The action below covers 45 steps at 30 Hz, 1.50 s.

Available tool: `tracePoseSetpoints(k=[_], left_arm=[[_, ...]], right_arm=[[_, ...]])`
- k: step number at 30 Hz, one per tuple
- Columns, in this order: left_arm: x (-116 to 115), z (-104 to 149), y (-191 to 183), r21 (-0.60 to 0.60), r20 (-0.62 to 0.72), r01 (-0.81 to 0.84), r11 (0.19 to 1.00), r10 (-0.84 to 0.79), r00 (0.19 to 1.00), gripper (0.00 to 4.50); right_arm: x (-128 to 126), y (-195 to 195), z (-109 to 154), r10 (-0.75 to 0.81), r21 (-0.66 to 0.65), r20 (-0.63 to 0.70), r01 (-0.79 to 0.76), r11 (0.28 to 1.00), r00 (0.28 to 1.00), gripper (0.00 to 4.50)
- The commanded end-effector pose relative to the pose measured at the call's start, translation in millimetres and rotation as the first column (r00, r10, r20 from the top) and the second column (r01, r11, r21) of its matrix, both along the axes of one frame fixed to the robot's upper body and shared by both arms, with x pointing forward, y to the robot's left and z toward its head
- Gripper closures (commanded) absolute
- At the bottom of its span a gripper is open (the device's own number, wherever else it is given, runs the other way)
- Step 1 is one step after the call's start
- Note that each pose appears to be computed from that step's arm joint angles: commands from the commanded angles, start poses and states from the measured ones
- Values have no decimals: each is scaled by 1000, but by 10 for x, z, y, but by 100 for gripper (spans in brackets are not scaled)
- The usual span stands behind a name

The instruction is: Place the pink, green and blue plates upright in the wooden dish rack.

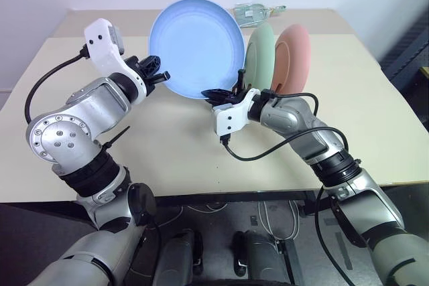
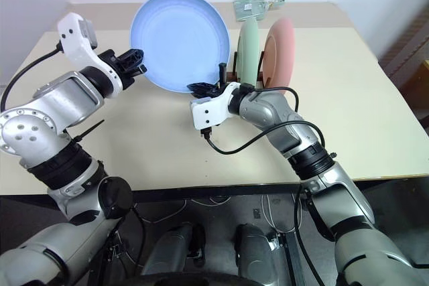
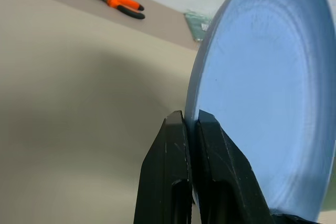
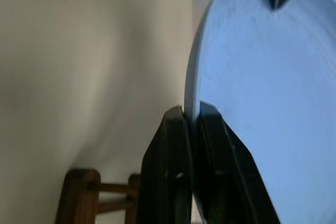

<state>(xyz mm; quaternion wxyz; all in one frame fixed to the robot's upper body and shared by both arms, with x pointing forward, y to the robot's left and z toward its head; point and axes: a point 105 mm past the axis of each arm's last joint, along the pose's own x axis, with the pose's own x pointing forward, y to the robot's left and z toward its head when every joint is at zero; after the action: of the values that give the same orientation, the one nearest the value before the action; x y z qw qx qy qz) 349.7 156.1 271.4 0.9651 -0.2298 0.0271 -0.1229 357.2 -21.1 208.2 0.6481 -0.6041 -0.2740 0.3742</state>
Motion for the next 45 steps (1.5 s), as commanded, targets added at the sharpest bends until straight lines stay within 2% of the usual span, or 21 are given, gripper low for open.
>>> tracePoseSetpoints(k=[1,3,4,5,7,10,11,13,15,18,20,26,31,35,37,42,45], left_arm=[[-29,437,338,-116,191,-149,982,169,967,312],[-1,511,721,-160,209,-338,928,366,907,206],[-2,506,960,-180,200,-439,880,470,860,184],[-20,499,1155,-166,208,-518,839,544,813,184],[-60,480,1393,-26,283,-628,778,608,742,184],[8,223,1413,232,344,-631,741,544,765,184],[36,109,1351,307,356,-598,740,494,793,184],[82,-201,1075,413,336,-459,787,337,879,184],[71,-510,797,505,295,-324,800,192,936,184],[-2,-832,490,549,229,-166,820,43,973,184],[-46,-955,384,552,201,-101,828,-15,980,184],[-81,-1055,324,532,177,-53,845,-51,983,184],[-96,-1056,332,524,173,-46,850,-54,983,184],[-113,-1047,316,523,175,-40,852,-61,983,184],[-115,-1045,310,523,175,-38,851,-64,983,184],[-127,-1050,276,521,173,-24,853,-78,982,184],[-141,-1058,256,521,172,-17,854,-85,982,181]], right_arm=[[-42,6,258,28,40,97,-32,999,995,450],[-77,33,315,50,55,120,-57,997,991,450],[-106,51,369,70,70,136,-80,994,988,450],[-134,65,427,88,96,139,-102,990,986,450],[-178,75,572,114,166,142,-137,977,983,450],[-296,70,853,196,363,69,-207,908,978,450],[-333,57,969,238,464,14,-217,859,971,450],[-364,-8,1228,370,712,-150,-159,684,917,450],[-414,-38,1355,557,854,-302,-40,518,774,450],[-358,-107,1513,707,927,-369,184,327,603,450],[-270,-141,1527,740,913,-398,311,263,542,450],[-70,-198,1371,758,820,-479,533,207,443,450],[40,-244,1224,756,748,-533,630,211,380,450],[185,-313,1106,721,700,-581,685,204,378,450],[230,-318,1065,727,676,-588,708,202,354,450],[349,-336,982,698,650,-620,734,199,360,450],[373,-337,978,673,659,-635,720,216,379,357]])
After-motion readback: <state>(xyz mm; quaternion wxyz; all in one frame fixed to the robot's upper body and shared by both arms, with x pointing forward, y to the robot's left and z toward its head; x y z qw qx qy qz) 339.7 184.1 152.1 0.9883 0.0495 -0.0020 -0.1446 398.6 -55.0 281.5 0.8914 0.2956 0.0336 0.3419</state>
